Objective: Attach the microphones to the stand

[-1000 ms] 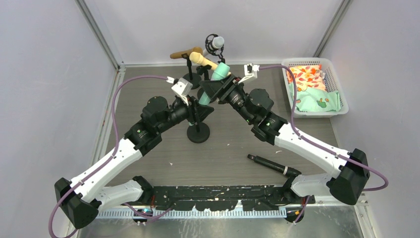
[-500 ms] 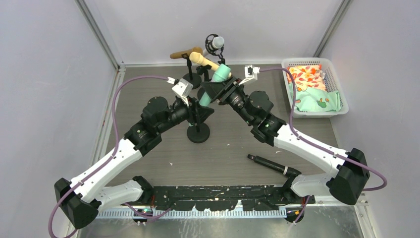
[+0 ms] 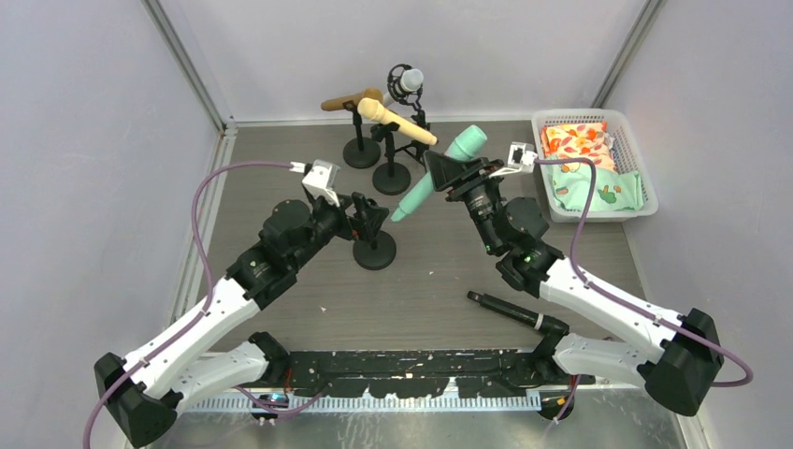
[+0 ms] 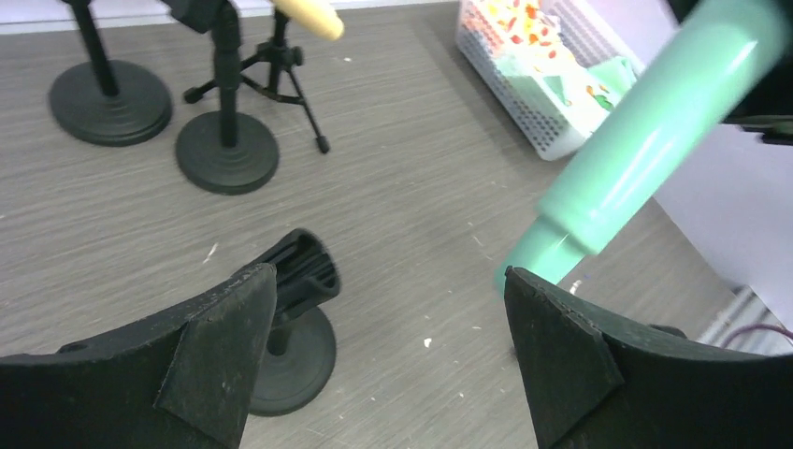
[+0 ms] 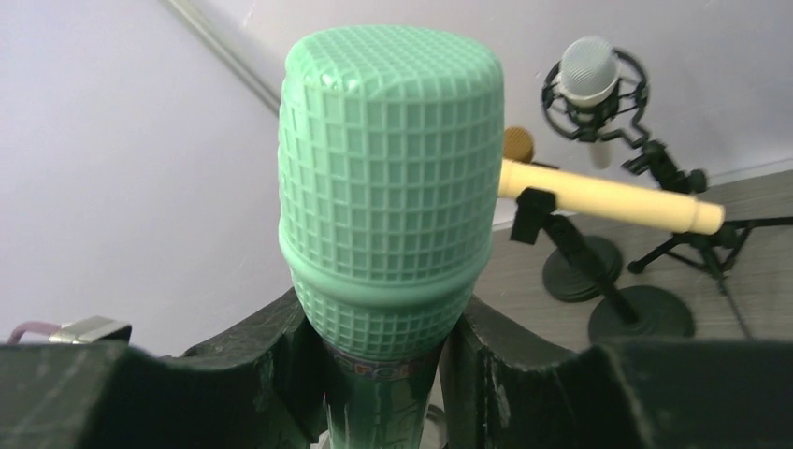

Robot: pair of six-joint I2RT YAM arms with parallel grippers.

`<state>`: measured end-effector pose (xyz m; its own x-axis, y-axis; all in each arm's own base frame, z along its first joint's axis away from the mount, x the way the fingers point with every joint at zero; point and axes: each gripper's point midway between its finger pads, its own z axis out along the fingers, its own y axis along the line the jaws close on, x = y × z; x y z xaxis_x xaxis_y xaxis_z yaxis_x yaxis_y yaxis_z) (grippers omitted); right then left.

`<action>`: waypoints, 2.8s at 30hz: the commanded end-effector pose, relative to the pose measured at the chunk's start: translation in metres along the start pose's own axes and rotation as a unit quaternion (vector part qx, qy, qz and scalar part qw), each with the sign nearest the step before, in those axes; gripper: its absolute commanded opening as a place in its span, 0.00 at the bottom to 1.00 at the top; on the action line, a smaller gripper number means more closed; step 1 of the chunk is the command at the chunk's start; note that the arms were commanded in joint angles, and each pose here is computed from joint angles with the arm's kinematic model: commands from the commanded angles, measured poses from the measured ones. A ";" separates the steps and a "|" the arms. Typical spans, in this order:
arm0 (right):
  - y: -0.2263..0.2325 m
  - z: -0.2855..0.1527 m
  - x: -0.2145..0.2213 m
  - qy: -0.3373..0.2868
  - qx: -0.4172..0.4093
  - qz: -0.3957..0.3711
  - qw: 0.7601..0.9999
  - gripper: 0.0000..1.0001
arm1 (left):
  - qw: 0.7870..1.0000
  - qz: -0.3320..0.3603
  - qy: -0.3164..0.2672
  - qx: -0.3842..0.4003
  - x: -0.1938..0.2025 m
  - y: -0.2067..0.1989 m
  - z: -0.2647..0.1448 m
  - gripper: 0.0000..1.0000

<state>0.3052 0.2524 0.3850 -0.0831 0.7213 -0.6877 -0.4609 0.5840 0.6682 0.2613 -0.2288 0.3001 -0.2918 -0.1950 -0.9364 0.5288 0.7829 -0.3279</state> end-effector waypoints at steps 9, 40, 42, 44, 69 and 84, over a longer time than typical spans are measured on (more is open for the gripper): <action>0.000 -0.008 -0.042 -0.088 -0.007 -0.064 0.994 0.01 | 0.990 -0.031 -0.112 -0.084 0.043 0.054 0.007 0.88; -0.006 -0.016 -0.027 -0.065 -0.017 -0.074 0.995 0.01 | 0.986 0.057 -0.148 -0.041 0.080 0.041 0.085 0.43; -0.006 -0.016 -0.027 -0.064 -0.018 -0.074 0.995 0.01 | 0.986 0.056 -0.150 -0.042 0.078 0.041 0.086 0.43; -0.005 -0.017 -0.027 -0.063 -0.019 -0.075 0.995 0.01 | 0.986 0.055 -0.152 -0.043 0.077 0.040 0.087 0.43; -0.009 -0.052 -0.033 -0.156 -0.106 -0.165 0.968 0.01 | 0.965 0.114 -0.045 0.230 0.122 -0.053 0.096 0.00; -0.010 -0.054 -0.011 -0.153 -0.145 -0.190 0.959 0.01 | 0.964 0.034 -0.046 0.260 0.127 -0.065 0.093 0.00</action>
<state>0.2689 0.2165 0.3611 0.3517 0.5669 -0.7449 -0.6053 0.7447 0.2810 0.2792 -0.3474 0.1636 -0.1626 -0.1255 -0.9787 0.8431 0.4977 -0.2038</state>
